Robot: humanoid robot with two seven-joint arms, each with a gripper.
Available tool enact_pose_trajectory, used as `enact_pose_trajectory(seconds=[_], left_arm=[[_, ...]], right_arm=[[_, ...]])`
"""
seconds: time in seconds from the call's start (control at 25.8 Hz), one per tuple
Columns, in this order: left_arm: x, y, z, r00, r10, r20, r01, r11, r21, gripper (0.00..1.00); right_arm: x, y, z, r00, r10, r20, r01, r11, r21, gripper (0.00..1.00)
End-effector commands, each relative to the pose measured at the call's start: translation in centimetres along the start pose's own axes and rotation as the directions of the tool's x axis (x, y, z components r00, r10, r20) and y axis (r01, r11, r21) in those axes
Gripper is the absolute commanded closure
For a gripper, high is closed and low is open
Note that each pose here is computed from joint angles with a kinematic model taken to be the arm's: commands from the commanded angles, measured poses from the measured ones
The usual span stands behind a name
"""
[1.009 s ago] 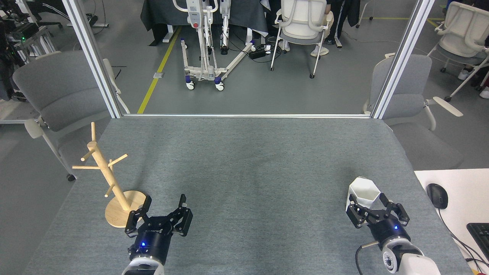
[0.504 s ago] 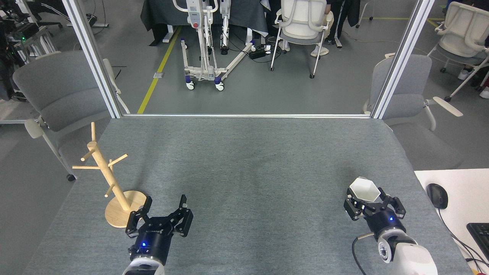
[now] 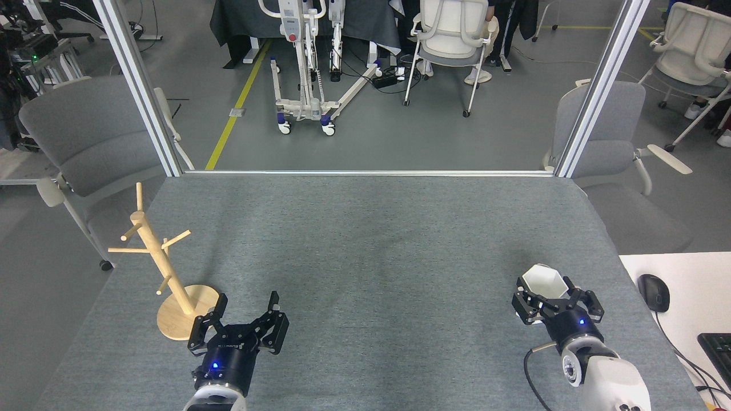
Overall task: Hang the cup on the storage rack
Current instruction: 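Hold the white cup in the right gripper and lift it slightly, then carry the cup with the right gripper toward the left gripper at center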
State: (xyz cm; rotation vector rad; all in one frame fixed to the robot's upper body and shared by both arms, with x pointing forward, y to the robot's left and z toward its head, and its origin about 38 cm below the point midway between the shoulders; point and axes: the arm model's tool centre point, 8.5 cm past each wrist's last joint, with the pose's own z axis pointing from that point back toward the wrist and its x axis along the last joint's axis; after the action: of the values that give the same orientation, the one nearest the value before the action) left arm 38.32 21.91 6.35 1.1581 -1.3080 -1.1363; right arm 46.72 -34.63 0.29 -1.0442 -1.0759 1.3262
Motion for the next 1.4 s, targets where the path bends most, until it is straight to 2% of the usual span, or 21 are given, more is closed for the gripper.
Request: enact_pose_trajectory(seconds=[0.0,0.19,0.27,0.47,0.5,0.58,0.66,0.74,1.05,1.12,1.2,1.28,1.36], left_arm=[[0.0,0.0,0.0,1.000,0.000,-0.001,0.000,1.000,0.000,0.00],[0.0,0.0,0.0,1.000,0.000,0.000,0.000,1.000,0.000,0.00],[0.0,-0.1,0.0,1.000,0.000,0.000,0.000,1.000,-0.002,0.00],[0.0,-0.2,0.0,1.000,0.001,0.000,-0.001,1.000,-0.006,0.00],[0.0,-0.2,0.0,1.000,0.001,0.000,-0.001,1.000,-0.006,0.00],[0.0,-0.3,0.0,1.000,0.001,0.000,-0.001,1.000,-0.008,0.00],[0.0,-0.3,0.0,1.000,0.002,0.000,-0.002,1.000,-0.008,0.00],[0.0,-0.3,0.0,1.000,0.002,0.000,-0.002,1.000,-0.008,0.00],[0.1,-0.1,0.0,1.000,0.001,0.009,-0.001,1.000,-0.002,0.00],[0.1,0.0,-0.1,1.000,0.003,0.013,-0.003,1.000,0.005,0.00],[0.2,0.2,-0.1,1.000,0.001,0.015,-0.001,1.000,0.011,0.00],[0.3,0.3,0.0,1.000,0.000,0.028,0.000,1.000,0.015,0.00],[0.7,0.3,0.0,0.999,0.001,0.054,-0.002,1.000,0.019,0.00]], right_arm=[[0.2,0.0,0.0,1.000,-0.004,0.002,0.004,1.000,-0.001,0.00],[0.3,0.0,-0.1,1.000,-0.017,0.004,0.017,1.000,-0.004,0.01],[0.5,0.0,-0.1,1.000,-0.022,0.005,0.022,1.000,-0.005,0.04],[0.4,0.0,-0.1,1.000,-0.022,0.003,0.022,1.000,-0.006,0.31],[0.4,0.0,-0.1,1.000,-0.022,0.003,0.022,1.000,-0.006,0.34],[0.3,0.0,-0.1,1.000,-0.019,0.002,0.019,1.000,-0.007,0.50],[0.3,0.0,-0.1,1.000,-0.018,0.003,0.018,1.000,-0.009,0.72],[0.3,-0.1,-0.1,1.000,-0.018,0.004,0.018,1.000,-0.011,0.80],[0.1,-0.5,-0.1,1.000,-0.025,0.008,0.025,1.000,-0.017,0.83],[-0.1,-1.7,-0.5,0.998,-0.062,0.000,0.062,0.997,-0.047,0.84],[-0.1,-4.4,-1.4,0.991,-0.134,0.006,0.134,0.988,-0.081,0.87],[0.3,-6.2,-1.7,0.976,-0.215,0.028,0.216,0.975,-0.058,0.87],[1.0,-8.5,-1.7,0.965,-0.253,0.066,0.256,0.966,-0.045,0.87]])
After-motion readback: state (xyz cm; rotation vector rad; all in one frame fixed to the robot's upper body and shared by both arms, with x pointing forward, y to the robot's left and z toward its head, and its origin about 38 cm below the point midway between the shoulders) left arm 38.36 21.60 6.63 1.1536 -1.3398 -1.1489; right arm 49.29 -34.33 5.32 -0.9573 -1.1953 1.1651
